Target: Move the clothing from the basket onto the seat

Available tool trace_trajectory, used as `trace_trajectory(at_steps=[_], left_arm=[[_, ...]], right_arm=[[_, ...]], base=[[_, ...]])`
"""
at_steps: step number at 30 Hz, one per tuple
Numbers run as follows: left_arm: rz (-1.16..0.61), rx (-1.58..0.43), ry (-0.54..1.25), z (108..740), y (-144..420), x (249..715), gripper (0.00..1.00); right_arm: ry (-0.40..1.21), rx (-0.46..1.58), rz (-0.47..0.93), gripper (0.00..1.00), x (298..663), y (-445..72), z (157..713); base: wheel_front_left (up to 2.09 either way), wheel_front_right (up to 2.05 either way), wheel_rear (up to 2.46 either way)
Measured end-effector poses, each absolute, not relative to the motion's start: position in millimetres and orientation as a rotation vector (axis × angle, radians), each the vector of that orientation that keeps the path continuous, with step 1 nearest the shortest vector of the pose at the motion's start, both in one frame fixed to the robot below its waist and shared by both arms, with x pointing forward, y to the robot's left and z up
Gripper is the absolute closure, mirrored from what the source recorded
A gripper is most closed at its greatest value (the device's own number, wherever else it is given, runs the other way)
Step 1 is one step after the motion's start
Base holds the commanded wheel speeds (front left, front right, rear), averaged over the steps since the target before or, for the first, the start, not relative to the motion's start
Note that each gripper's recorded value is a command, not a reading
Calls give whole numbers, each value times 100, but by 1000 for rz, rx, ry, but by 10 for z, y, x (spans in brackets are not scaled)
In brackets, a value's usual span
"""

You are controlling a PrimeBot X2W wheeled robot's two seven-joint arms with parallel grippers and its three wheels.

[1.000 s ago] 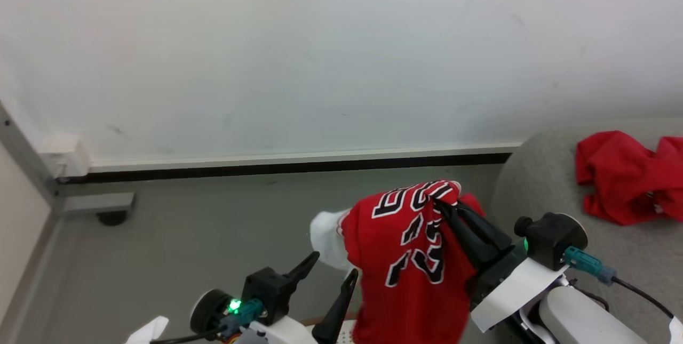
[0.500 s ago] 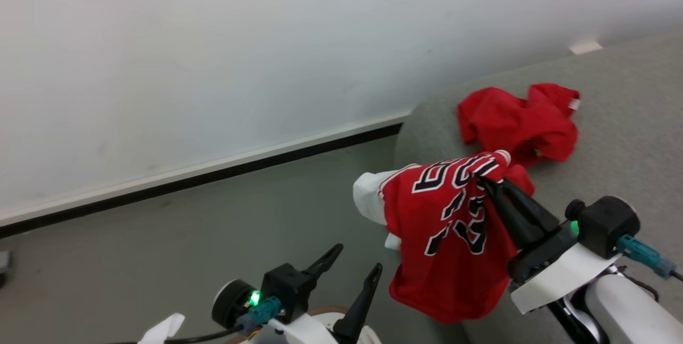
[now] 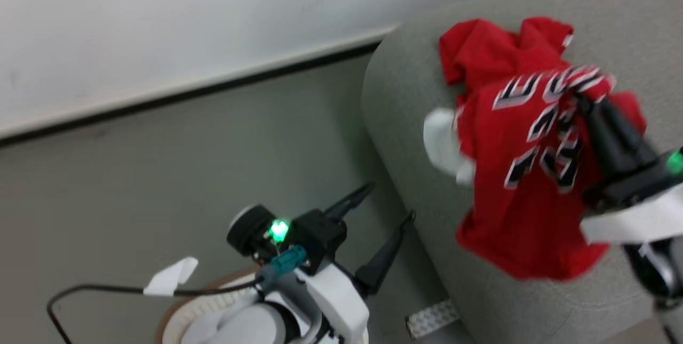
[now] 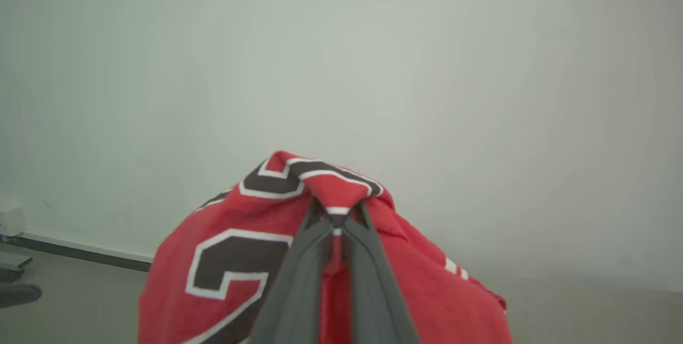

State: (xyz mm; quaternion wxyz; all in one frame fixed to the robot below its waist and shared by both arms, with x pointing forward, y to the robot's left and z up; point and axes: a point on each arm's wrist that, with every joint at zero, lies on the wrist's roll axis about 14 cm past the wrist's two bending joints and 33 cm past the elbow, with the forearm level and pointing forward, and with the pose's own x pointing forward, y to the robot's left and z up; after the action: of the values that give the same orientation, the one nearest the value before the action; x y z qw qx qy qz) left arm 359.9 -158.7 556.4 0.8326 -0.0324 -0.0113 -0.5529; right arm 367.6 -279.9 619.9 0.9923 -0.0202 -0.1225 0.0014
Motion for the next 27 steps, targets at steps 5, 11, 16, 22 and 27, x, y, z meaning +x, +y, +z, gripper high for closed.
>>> trace_trajectory(at_steps=[5, 11, 16, 22, 27], left_arm=[[-1175, -67, -53, 5505, -1603, 4003, 0], [-1134, -100, -44, 5237, -1528, 4530, 0], [-1081, -138, 14, 4848, -1400, 4818, 0], [-1020, -152, 99, 4440, -1180, 4916, 0], [-970, -145, 161, 4221, -1007, 4900, 0]], right_arm=[[-303, -113, -85, 100, 4192, -3131, 6482], [-319, -201, -209, 100, 4963, -3610, 6754], [-258, -255, -390, 100, 5355, -4257, 6735], [-21, -282, -574, 100, 5371, -4832, 5836], [158, -178, -648, 100, 5040, -4857, 4805]], base=[[0, 0, 0], [0, 0, 0], [0, 0, 0], [0, 0, 0], [0, 0, 0]])
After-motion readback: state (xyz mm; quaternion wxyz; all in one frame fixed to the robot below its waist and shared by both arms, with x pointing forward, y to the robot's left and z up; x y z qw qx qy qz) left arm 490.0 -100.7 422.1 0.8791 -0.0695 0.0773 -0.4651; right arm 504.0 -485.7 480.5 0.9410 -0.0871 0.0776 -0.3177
